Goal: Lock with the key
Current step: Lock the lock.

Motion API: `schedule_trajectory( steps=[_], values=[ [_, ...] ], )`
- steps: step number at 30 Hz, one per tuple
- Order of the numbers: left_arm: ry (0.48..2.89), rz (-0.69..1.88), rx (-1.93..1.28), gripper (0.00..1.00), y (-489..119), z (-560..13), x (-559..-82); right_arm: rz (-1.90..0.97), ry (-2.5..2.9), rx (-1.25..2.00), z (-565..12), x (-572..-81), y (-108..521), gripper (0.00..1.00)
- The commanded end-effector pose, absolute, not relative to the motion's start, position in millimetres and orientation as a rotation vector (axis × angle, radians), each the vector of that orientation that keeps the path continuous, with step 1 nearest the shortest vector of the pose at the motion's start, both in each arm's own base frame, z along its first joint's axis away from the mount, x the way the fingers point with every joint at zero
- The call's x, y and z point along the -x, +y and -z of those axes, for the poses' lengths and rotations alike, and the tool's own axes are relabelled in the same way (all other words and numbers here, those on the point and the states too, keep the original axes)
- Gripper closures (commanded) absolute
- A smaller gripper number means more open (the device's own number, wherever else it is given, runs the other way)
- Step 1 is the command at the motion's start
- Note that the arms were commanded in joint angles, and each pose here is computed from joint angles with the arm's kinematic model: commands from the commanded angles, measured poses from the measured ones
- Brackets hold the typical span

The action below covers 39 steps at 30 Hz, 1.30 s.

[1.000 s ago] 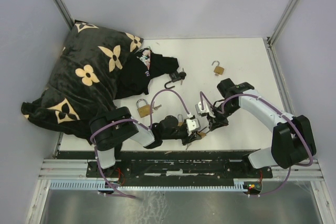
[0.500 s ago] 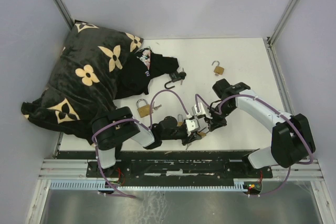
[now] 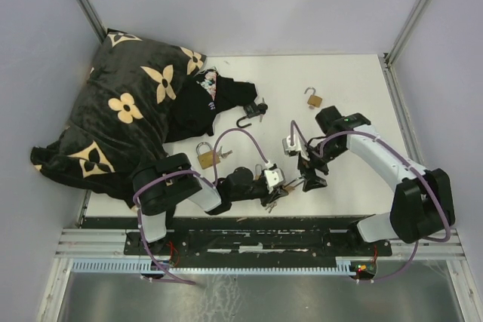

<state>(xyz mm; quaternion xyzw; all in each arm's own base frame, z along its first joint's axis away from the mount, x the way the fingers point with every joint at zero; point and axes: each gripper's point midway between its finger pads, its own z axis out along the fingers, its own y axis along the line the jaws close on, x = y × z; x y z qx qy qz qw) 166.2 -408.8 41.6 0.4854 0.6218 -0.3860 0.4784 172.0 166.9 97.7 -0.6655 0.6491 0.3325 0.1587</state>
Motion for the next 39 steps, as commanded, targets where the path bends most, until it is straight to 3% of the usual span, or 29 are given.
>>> schedule_trajectory(
  steps=[1,9,16,24,30,35,39],
  values=[
    [1.51,0.907,-1.142,0.97,-401,-51,-175,-0.845,1.839,1.759,-136,-199,164,0.12],
    [1.448,1.064,-1.019,0.97,-400,-112,-162,-0.918,1.685,1.597,-206,-198,168,0.08],
    [1.356,1.306,-0.694,0.97,-379,-203,-152,-1.114,1.546,1.375,-267,-180,194,0.07],
    [1.152,1.515,-0.279,0.97,-331,-297,-157,-1.328,1.488,1.214,-296,-171,209,0.08],
    [0.948,1.69,-0.141,0.97,-316,-351,-149,-1.475,1.494,1.147,-299,-165,222,0.13],
    [0.888,1.667,-0.157,0.97,-324,-370,-154,-1.528,1.529,1.119,-302,-159,236,0.16],
    [0.862,1.636,-0.149,0.97,-323,-378,-157,-1.534,1.555,1.064,-310,-163,239,0.29]
  ],
)
